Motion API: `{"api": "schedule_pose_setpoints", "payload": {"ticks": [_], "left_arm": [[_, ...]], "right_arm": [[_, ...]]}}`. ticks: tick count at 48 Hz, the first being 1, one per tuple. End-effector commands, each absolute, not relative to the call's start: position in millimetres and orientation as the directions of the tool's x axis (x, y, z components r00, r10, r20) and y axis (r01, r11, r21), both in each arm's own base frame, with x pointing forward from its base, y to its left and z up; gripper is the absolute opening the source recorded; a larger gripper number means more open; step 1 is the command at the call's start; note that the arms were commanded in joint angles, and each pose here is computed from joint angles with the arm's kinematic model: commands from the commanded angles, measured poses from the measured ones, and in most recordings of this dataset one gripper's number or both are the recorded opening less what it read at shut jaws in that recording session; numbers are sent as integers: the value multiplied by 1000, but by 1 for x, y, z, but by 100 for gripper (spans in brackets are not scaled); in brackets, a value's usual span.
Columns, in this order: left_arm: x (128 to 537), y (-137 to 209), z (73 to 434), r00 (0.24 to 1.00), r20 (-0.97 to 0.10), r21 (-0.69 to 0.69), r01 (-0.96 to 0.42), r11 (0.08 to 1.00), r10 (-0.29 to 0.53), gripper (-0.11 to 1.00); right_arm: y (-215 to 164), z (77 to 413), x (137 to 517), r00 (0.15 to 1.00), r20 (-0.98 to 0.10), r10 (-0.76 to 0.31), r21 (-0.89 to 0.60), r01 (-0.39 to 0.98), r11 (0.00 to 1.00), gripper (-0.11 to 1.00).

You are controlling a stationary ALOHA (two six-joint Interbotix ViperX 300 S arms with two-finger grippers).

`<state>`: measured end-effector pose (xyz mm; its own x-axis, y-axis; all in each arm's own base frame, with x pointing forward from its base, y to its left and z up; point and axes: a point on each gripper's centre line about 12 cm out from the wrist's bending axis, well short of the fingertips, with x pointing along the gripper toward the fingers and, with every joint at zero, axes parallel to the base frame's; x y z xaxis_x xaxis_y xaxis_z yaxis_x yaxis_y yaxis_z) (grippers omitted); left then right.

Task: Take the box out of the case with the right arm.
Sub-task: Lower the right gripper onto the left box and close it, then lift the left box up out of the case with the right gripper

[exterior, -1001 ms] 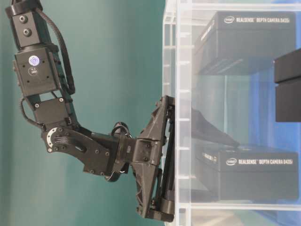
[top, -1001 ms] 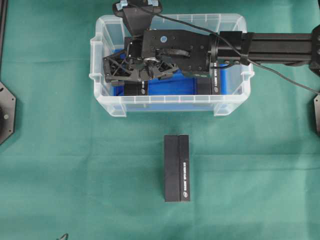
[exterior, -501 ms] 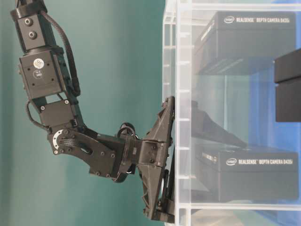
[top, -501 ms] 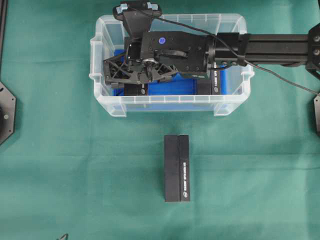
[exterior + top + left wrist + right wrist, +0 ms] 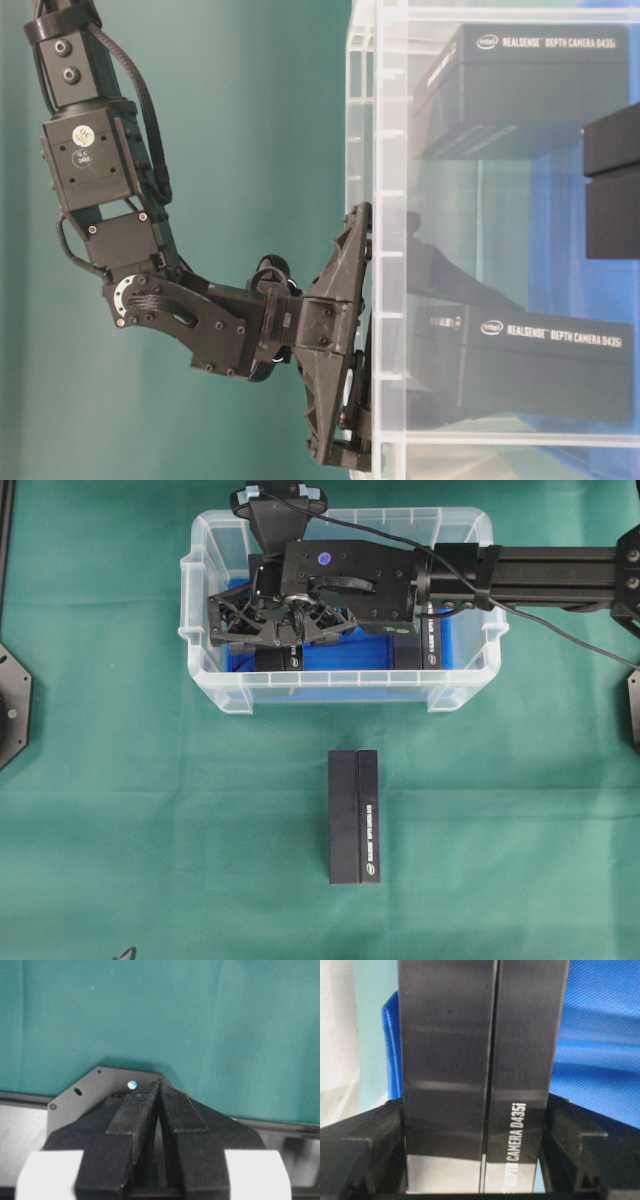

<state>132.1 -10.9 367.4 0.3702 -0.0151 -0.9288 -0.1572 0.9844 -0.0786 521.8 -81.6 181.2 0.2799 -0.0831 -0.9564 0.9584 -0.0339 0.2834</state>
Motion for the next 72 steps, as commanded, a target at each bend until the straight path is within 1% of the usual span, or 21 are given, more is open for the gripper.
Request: {"api": "schedule_pose_setpoints", "payload": {"ticks": [1,6,11,17,25,35,44,54,62,72], "left_arm": [[133,-11,371,382,-924,-80,-154,985,-16,0],[133,-11,371,380,-925,-80,-154,985,-16,0],[134,-11,371,382,-924,-79,-154,985,-14,0],[133,-11,371,380,-925,-80,-154,985,-16,0],[133,-11,371,380,-925,-77,-152,985,-14,0],[133,-11,371,380,-925,-78,-151,985,-15,0],[132,-11,371,385,-923,-78,-150,986,-15,0],[132,-11,371,385,-923,-79,-151,985,-15,0],[132,-11,372,386,-922,-79,-151,985,-15,0],[132,-11,371,384,-923,-80,-151,985,-16,0]], "right_arm": [[-80,199,524,319,-944,-89,322,946,-27,70],[-80,202,524,323,-942,-90,327,945,-27,69],[-81,218,523,335,-937,-99,339,941,-24,69],[-82,237,516,324,-939,-114,328,944,-20,69],[-82,270,511,324,-936,-136,329,944,-15,69],[-86,313,505,324,-925,-200,332,943,-5,69],[-86,349,500,338,-904,-261,347,938,10,69],[-80,389,493,372,-869,-327,381,924,38,68],[-75,409,487,374,-851,-368,386,921,42,68],[-72,416,485,380,-840,-388,393,918,47,68]]}}
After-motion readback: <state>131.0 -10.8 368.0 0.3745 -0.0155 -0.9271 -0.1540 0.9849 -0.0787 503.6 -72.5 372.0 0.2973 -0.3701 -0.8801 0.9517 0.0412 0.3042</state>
